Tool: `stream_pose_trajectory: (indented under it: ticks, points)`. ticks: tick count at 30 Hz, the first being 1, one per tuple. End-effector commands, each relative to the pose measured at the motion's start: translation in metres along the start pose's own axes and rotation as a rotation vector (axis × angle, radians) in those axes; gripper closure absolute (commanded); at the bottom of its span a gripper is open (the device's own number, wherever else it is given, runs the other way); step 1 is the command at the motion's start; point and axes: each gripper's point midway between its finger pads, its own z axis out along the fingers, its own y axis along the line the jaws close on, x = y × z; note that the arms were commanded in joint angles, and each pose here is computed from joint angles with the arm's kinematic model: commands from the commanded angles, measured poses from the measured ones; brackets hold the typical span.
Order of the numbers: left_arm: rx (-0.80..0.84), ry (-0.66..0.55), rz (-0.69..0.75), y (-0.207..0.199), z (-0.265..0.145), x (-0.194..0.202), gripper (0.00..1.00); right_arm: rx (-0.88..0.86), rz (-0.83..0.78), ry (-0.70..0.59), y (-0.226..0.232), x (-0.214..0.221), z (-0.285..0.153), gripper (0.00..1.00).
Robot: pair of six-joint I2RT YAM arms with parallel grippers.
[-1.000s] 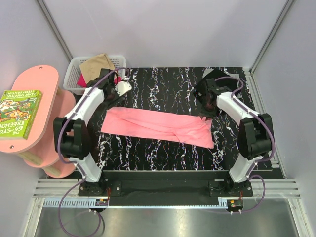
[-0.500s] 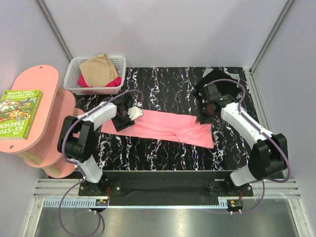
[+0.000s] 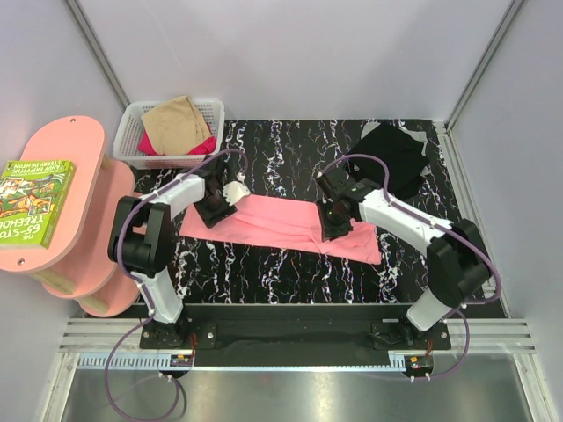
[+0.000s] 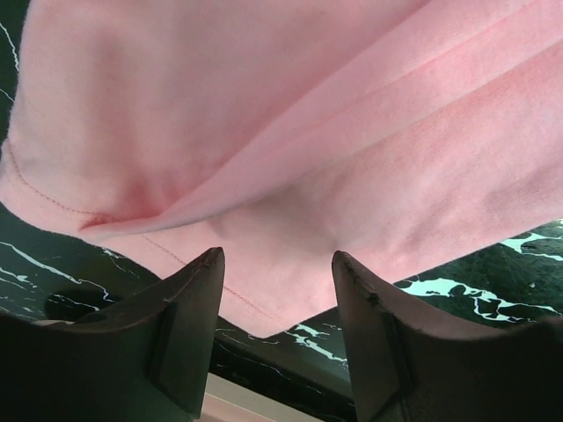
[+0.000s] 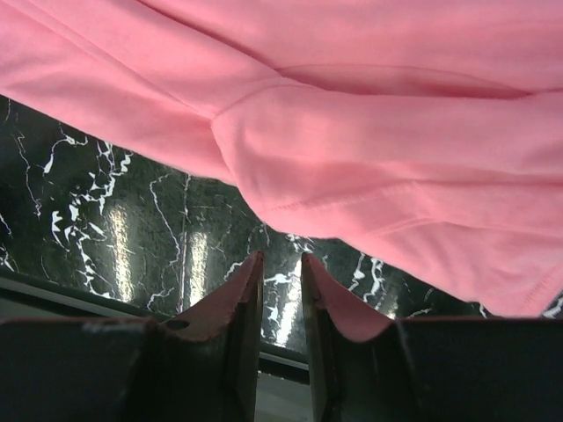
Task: Fold and stack the t-shirts
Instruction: Fold the tshirt
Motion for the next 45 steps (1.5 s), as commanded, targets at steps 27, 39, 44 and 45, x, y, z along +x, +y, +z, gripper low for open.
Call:
stream_pose_trajectory:
  ticks: [27,39,44,45]
  points:
    - [-0.013,-0.064,-0.034,0.001,-0.008,0.005,0.44,-0.023,-0.063,0.004,0.069,-0.035,0.074,0.76]
    - [-0.011,-0.057,-0.057,0.006,0.003,0.008,0.45,0.028,-0.063,-0.004,0.057,-0.04,0.081,0.78]
    - [0.006,-0.039,-0.064,0.001,0.017,0.012,0.46,0.032,-0.062,-0.015,0.056,-0.044,0.079,0.79]
    - [0.012,-0.033,-0.062,-0.001,0.021,0.014,0.46,0.034,-0.057,-0.017,0.055,-0.045,0.079,0.79]
